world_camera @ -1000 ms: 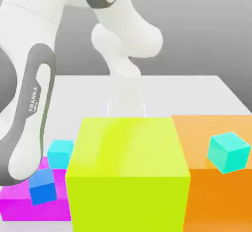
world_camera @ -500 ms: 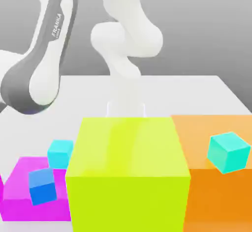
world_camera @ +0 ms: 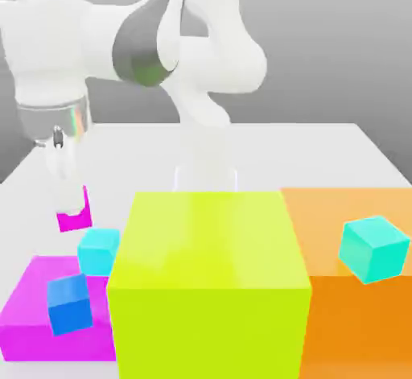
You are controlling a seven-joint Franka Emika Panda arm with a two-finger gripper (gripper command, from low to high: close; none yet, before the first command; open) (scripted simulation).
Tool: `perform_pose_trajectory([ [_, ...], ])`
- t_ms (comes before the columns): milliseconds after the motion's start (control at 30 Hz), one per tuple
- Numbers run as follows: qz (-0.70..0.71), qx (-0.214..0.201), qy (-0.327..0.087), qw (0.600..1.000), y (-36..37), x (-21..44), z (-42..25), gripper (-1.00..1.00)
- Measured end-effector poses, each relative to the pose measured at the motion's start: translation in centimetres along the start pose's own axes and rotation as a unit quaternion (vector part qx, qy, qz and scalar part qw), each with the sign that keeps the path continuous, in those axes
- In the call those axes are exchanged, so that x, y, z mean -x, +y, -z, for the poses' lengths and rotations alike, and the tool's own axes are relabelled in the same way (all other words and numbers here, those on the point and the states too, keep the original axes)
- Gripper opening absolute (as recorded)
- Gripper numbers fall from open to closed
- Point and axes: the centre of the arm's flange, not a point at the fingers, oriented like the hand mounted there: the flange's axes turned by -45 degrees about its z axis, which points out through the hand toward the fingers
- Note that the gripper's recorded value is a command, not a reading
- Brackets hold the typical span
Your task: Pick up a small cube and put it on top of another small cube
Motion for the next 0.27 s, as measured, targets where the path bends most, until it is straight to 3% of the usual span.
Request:
perform_pose_trajectory([
  [167,0.000,0.001,0.001,1.000,0.5,0.6,-5.4,-1.00],
  [200,0.000,0.001,0.001,1.000,0.5,0.6,-6.0,1.00],
  [267,0.000,0.001,0.001,1.000,0.5,0.6,-6.0,1.00],
])
